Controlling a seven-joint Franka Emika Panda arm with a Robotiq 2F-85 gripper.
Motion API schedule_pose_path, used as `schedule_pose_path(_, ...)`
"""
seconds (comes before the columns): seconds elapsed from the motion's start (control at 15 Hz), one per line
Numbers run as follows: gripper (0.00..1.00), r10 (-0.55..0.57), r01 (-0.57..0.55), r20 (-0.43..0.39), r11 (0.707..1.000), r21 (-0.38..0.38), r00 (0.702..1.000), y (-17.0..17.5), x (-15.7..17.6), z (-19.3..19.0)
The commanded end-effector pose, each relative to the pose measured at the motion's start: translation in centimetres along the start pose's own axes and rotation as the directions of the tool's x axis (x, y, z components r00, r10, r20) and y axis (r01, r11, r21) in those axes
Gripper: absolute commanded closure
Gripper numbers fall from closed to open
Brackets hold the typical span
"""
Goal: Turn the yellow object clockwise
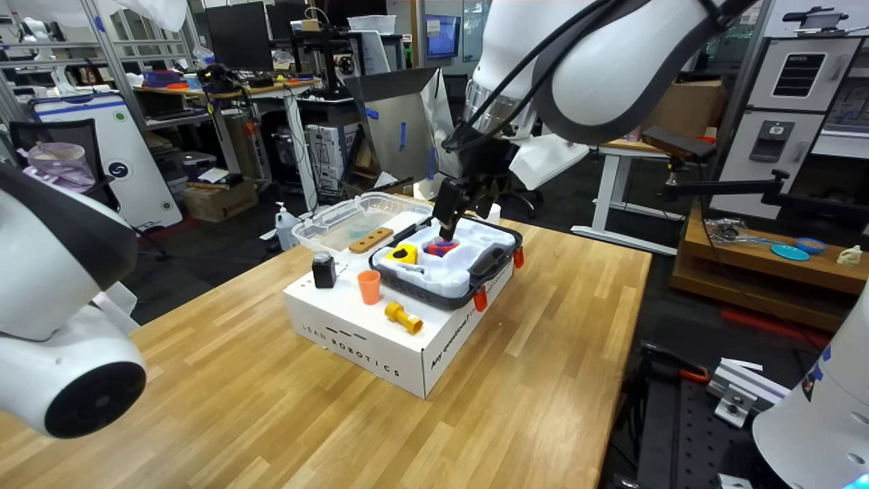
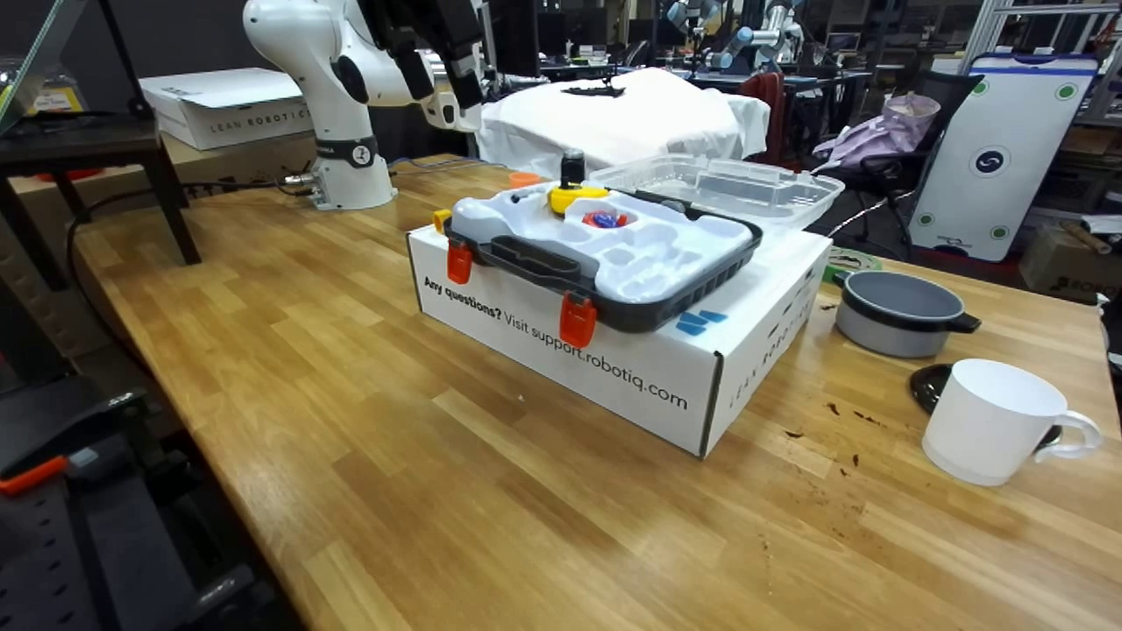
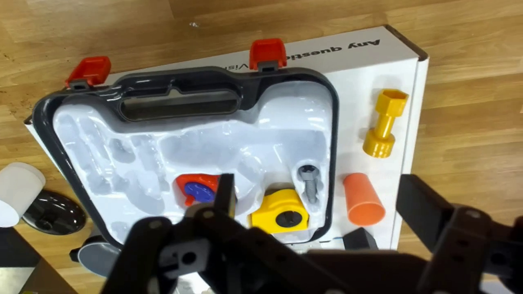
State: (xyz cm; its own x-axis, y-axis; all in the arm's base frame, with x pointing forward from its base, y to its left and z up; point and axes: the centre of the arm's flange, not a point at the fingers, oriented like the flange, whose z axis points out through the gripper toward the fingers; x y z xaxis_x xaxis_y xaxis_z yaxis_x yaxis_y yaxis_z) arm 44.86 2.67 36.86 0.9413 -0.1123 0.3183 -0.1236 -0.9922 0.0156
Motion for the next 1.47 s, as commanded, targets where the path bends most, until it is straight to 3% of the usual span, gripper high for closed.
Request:
schedule_pose_path(0.0,0.0,-0.017,0.018,0.011,0.997,-0.069,1.0,-3.5,1.7,0.7)
schedule_pose_path(0.53,0.0,-0.014,0.021,0.045,0.987,-0.159,0.999,-10.8,3.9,4.1)
schedule_pose_path(0.67,0.0,-0.001,0.01,0.074,0.991,-0.131,0.997,-11.2,4.0,4.8)
schedule_pose_path(0.73,0.0,-0.016,0.022,0.047,0.992,-0.127,0.999,-10.8,3.0,4.3)
schedule_pose_path(1.4,0.0,-0.001,0.007,0.058,0.995,-0.103,0.998,-11.0,3.6,5.1)
